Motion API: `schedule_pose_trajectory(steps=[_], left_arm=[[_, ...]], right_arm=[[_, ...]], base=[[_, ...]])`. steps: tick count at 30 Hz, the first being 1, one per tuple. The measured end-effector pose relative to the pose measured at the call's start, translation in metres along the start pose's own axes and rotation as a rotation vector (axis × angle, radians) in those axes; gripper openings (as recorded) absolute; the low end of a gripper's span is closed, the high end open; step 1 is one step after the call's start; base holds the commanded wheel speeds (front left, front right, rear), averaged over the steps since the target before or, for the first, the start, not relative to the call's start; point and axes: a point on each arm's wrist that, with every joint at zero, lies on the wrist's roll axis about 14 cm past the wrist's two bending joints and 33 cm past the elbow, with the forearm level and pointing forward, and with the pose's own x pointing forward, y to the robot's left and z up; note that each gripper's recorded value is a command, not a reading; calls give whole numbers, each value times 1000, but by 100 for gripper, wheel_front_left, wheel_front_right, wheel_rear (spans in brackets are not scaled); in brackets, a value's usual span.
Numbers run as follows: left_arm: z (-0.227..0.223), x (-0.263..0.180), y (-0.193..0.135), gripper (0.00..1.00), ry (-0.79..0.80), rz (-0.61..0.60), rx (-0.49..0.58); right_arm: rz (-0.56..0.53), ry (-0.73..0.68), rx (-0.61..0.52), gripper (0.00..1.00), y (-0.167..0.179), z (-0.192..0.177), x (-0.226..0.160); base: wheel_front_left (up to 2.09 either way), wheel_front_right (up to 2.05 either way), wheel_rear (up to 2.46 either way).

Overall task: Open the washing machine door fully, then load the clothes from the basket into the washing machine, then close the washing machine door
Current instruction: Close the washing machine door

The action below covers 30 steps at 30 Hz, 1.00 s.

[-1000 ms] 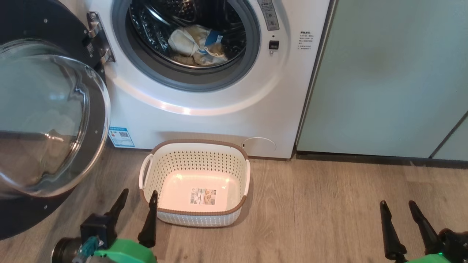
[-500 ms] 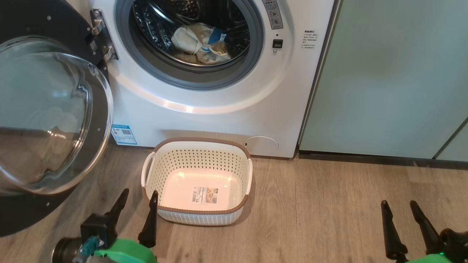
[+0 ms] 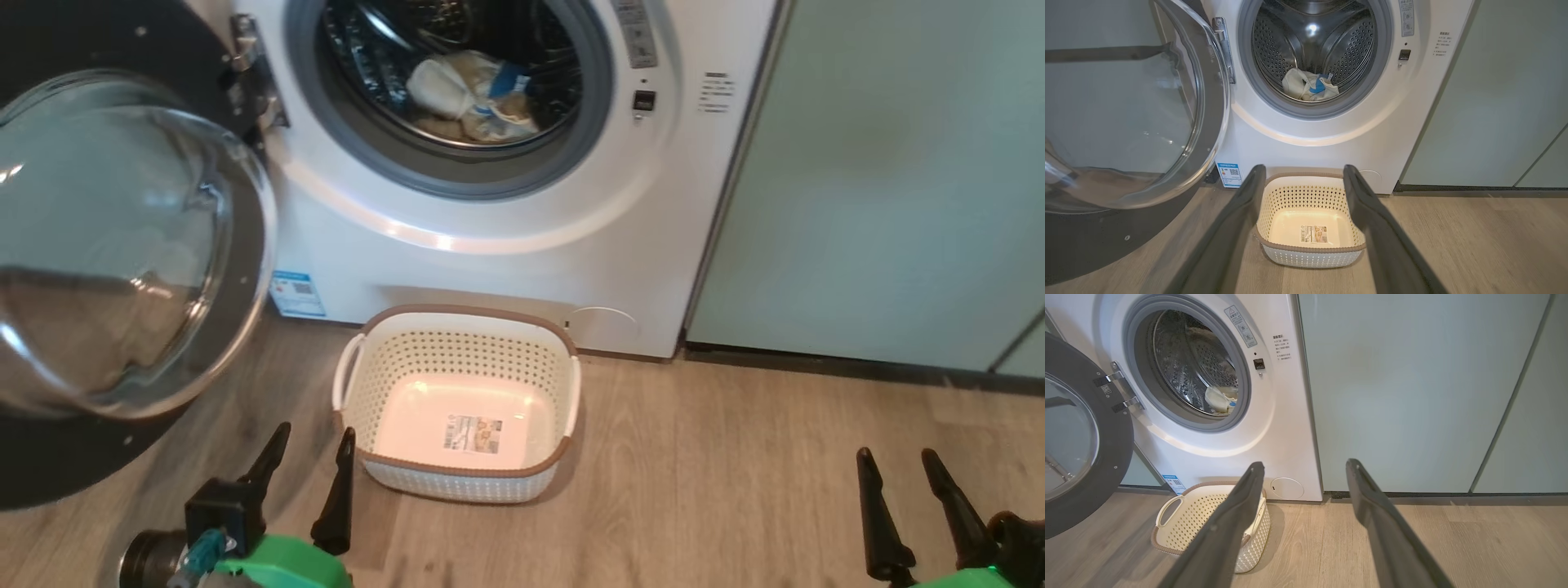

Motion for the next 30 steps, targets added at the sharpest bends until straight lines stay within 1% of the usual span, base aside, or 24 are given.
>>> schedule_pose_trajectory(steps=[8,9,10,15,16,18,19,30], left_arm=[[8,-17,23,100,-28,77,19],[9,-21,28,100,-26,93,20],[11,-29,38,100,-31,129,21],[17,-52,61,100,-50,221,21],[17,-52,61,100,-50,221,21],[19,-67,74,100,-56,275,23],[19,-67,74,100,-56,275,23],[25,-109,107,100,-76,430,25]], right_arm=[[89,36,-3,100,25,-10,11],[106,40,-4,100,30,-11,13],[146,49,-5,100,42,-14,17],[246,65,-10,100,73,-18,28],[246,65,-10,100,73,-18,28],[303,76,-14,100,91,-21,34],[303,76,-14,100,91,-21,34],[479,124,-23,100,147,-36,41]], base=[[0,0,0],[0,0,0],[0,0,0],[0,0,0],[0,0,0],[0,0,0],[0,0,0],[0,0,0]])
